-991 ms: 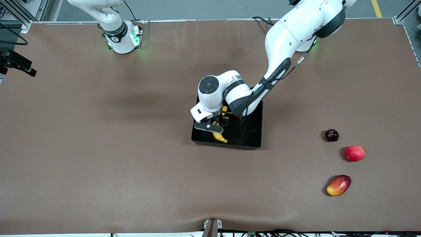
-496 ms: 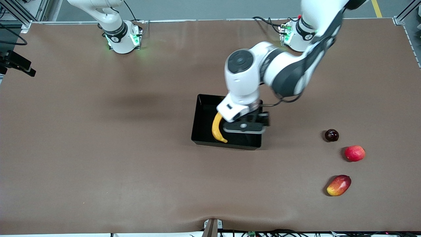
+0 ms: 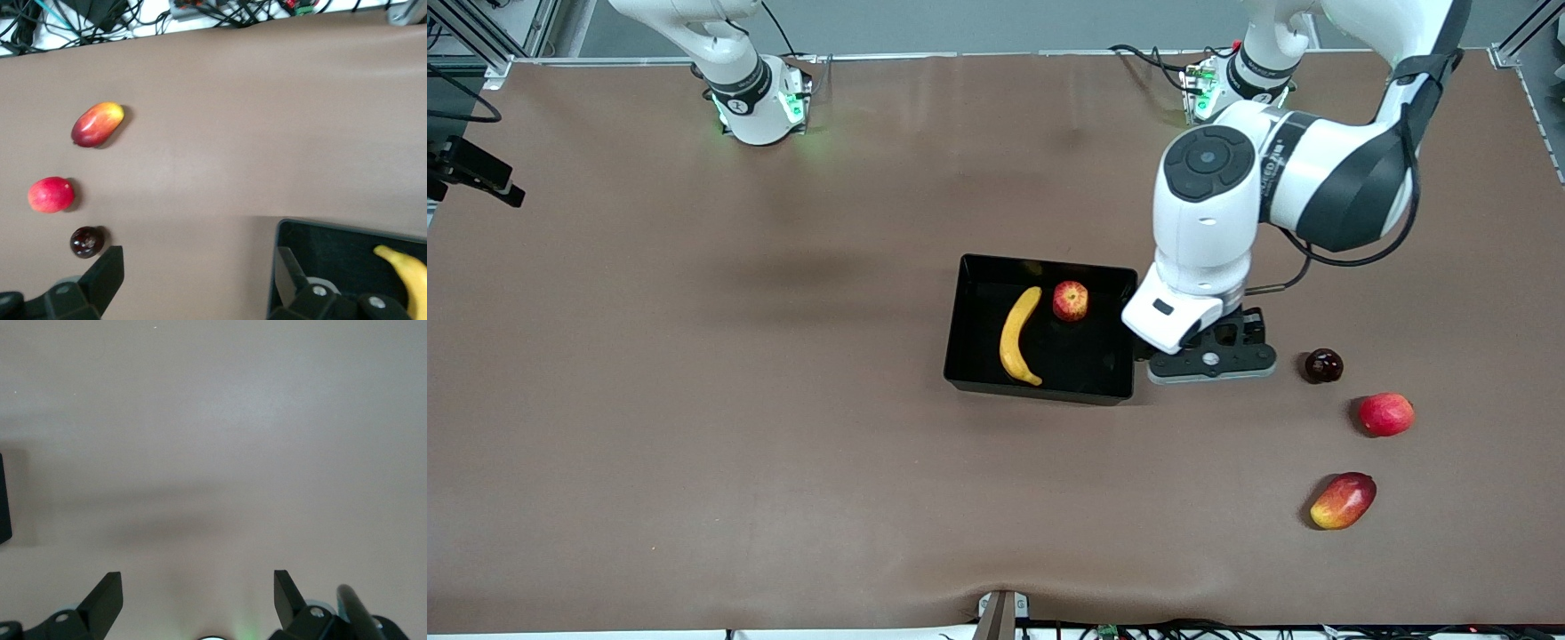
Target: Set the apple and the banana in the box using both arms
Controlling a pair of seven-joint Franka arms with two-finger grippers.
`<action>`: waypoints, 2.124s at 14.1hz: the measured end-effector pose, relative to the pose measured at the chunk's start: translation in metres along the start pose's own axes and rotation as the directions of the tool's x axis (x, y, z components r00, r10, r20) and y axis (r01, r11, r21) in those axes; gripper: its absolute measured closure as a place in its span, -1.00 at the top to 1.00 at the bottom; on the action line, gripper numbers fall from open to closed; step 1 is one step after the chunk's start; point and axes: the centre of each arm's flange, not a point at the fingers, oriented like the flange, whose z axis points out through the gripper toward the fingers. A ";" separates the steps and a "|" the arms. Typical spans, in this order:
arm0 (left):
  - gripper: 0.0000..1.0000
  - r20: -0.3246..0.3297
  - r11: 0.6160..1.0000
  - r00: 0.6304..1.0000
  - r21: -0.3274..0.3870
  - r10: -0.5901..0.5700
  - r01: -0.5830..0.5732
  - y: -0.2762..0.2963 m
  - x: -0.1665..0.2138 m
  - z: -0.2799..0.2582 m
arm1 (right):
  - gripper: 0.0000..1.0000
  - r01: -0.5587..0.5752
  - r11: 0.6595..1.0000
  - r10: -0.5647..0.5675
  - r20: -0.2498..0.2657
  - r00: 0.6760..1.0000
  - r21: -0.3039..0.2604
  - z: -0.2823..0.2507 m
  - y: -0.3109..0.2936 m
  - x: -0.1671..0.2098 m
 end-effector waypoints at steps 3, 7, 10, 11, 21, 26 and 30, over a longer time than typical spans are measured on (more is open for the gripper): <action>1.00 0.019 1.000 1.000 0.002 -0.009 0.009 -0.037 0.007 -0.013 | 1.00 0.000 1.000 0.000 0.000 1.000 0.000 0.000 0.000 0.000; 1.00 0.076 0.994 0.995 -0.087 -0.057 0.063 -0.114 0.013 -0.049 | 1.00 0.000 1.000 0.000 0.000 1.000 0.000 0.000 0.000 0.000; 1.00 0.119 0.990 0.989 -0.102 -0.090 0.102 -0.163 0.010 -0.065 | 1.00 -0.001 1.000 0.001 0.001 1.000 0.001 0.000 0.000 0.000; 1.00 0.133 0.988 0.986 -0.112 -0.095 0.111 -0.177 0.008 -0.069 | 1.00 -0.001 1.000 0.001 0.001 1.000 0.001 0.000 0.000 0.000; 1.00 0.198 0.984 0.979 -0.165 -0.036 0.069 -0.271 -0.025 -0.100 | 1.00 0.000 1.000 0.000 0.001 1.000 0.002 0.001 0.000 0.000; 1.00 0.203 0.981 0.979 -0.187 -0.005 0.044 -0.297 -0.054 -0.108 | 1.00 -0.001 1.000 0.001 0.002 1.000 0.002 0.001 0.000 0.000; 1.00 0.211 0.982 0.977 -0.190 0.023 0.018 -0.289 -0.068 -0.109 | 1.00 -0.001 1.000 0.001 0.002 1.000 0.002 0.001 0.000 0.000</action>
